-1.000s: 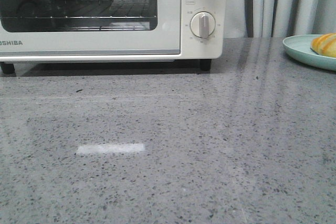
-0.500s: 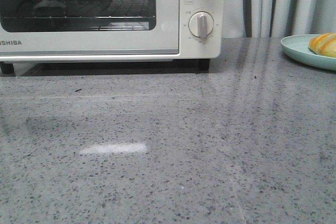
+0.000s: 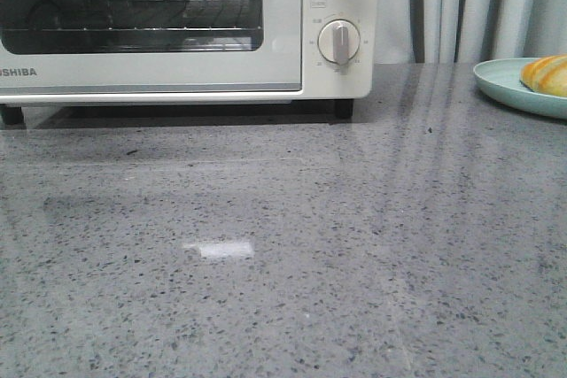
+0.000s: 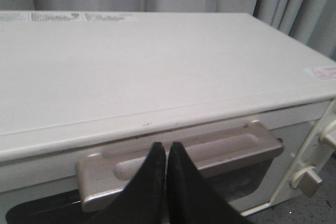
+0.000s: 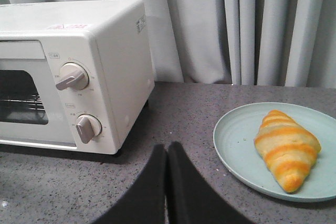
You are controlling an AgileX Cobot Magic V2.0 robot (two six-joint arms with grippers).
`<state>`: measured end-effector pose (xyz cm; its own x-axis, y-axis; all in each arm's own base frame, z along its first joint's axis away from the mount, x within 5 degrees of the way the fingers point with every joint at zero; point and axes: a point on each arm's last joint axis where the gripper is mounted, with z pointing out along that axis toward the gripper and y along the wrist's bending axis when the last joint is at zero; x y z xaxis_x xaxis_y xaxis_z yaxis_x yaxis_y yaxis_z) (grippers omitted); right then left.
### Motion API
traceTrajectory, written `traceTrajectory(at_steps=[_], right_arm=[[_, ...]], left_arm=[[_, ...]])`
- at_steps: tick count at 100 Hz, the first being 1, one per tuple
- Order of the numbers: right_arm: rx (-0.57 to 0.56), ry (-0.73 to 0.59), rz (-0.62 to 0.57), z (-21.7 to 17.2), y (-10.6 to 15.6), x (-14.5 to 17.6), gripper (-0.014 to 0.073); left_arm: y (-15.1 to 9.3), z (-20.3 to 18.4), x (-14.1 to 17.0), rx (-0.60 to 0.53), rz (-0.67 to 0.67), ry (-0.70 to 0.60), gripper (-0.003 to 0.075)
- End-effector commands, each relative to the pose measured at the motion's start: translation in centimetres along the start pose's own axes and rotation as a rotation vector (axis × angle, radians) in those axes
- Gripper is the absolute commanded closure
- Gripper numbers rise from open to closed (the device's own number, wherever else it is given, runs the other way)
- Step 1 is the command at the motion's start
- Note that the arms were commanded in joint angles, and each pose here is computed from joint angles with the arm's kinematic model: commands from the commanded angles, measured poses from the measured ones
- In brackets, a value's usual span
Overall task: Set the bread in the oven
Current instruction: 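Pull the oven door handle down with the left gripper to open it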
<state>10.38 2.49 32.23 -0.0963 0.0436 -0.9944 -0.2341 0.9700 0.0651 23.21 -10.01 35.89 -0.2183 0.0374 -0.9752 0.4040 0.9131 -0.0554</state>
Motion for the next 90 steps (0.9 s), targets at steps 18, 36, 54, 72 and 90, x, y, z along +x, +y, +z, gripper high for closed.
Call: traceTrajectory(at_steps=[18,36,54,72,90], right_arm=[[0.022,-0.097,-0.016,-0.1,-0.1,-1.8,0.0664],[0.022,-0.097,-0.016,-0.1,-0.1,-1.8,0.0664],[0.022,-0.097,-0.015,-0.1,-0.1,-1.8,0.0664],[0.022,-0.098,-0.015,-0.1,-0.2,-1.8,0.0664],[0.023,-0.102,-0.015,-0.1,-0.2,-1.8,0.0664]], left_arm=[[0.0,1.8,-0.2,-0.011,-0.003,-0.014,0.0741],[-0.6,1.6,0.9,0.049,-0.003,0.116,0.0742],[-1.9,-0.7,3.1,0.164,0.002,0.319,0.0742],[-3.4,-4.5,5.4,0.250,0.015,0.358,0.0742],[-3.6,-7.2,7.4,0.280,-0.009,0.343,0.0742]])
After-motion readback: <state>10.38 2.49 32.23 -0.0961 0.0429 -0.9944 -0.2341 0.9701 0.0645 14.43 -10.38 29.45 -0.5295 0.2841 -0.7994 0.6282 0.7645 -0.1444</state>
